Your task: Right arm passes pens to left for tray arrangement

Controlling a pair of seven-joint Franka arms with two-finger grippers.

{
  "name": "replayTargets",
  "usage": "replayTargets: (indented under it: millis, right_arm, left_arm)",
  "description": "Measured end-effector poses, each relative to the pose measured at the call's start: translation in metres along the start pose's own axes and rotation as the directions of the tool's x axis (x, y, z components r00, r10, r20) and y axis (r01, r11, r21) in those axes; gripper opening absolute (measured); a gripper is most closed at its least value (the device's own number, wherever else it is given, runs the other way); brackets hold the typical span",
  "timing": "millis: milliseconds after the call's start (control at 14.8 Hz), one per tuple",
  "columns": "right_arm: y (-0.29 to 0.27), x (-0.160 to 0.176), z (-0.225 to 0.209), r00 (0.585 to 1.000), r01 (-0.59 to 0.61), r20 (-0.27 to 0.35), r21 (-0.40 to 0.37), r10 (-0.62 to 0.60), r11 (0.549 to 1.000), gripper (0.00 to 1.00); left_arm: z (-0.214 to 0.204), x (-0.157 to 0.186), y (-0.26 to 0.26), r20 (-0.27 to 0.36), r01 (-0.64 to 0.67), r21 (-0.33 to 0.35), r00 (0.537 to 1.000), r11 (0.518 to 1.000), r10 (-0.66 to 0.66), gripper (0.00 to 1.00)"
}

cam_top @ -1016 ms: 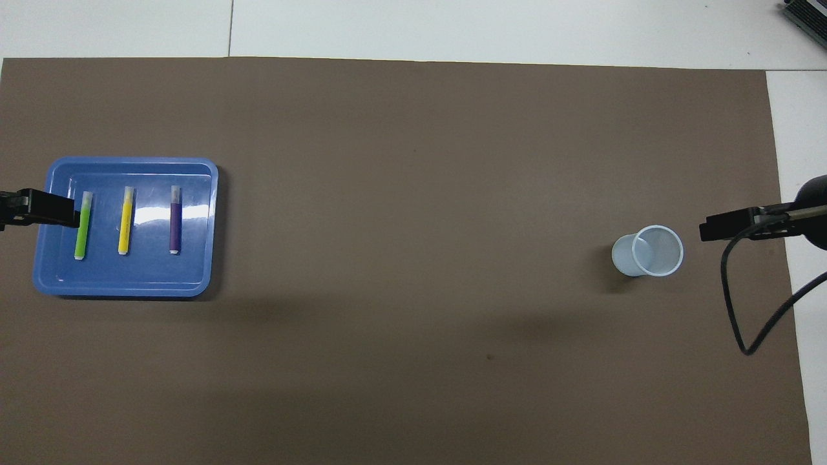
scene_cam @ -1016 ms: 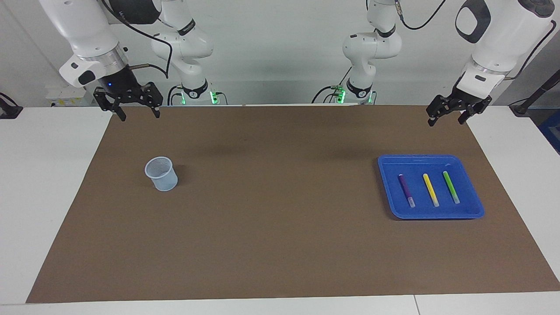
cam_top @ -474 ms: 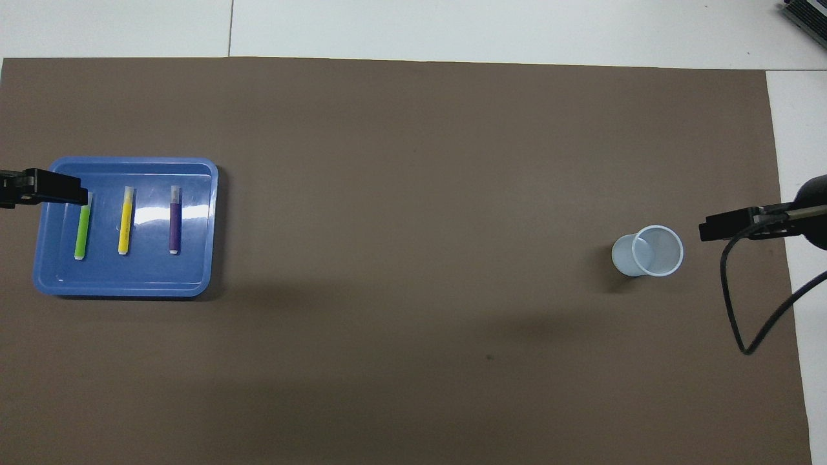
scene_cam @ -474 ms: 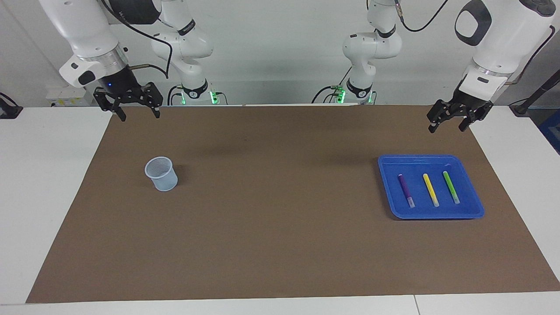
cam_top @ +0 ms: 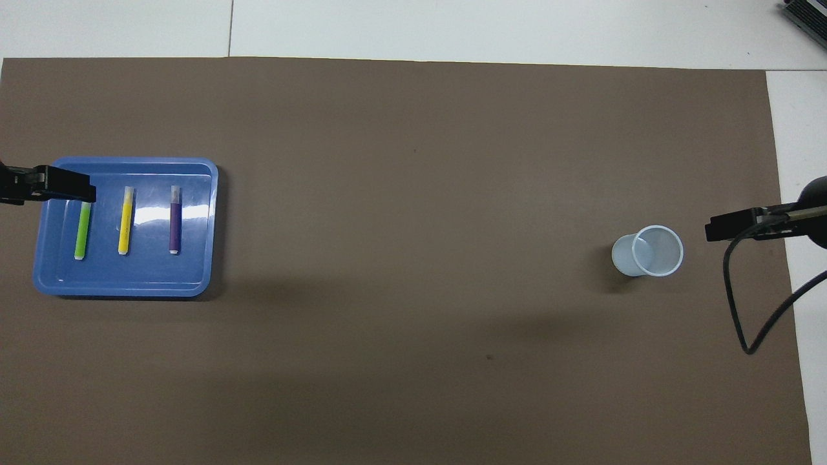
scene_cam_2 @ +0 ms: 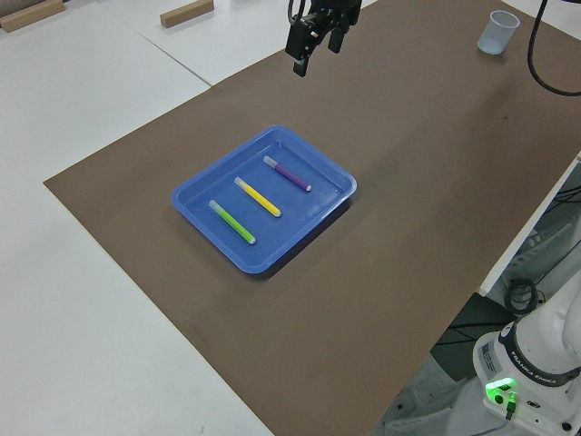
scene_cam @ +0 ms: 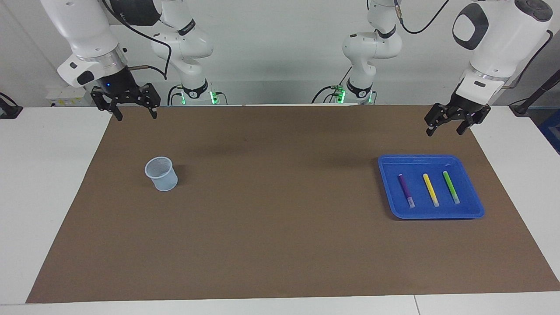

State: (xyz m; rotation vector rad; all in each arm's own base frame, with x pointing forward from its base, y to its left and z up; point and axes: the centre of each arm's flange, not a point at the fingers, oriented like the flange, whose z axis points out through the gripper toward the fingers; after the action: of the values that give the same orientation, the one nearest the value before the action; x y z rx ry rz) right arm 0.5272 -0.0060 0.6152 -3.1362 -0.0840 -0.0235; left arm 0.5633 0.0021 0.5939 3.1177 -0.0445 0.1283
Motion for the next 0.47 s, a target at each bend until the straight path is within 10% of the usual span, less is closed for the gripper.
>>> replayTargets:
  millis: [474]
  right_arm:
    - [0.0000,0.0000,0.0000,1.000,0.000,0.000,0.000,0.000,1.000,1.00]
  left_arm:
    - [-0.0037,-0.0009,-0.0016,0.007,0.004,0.000,1.000,1.000,-0.004,1.00]
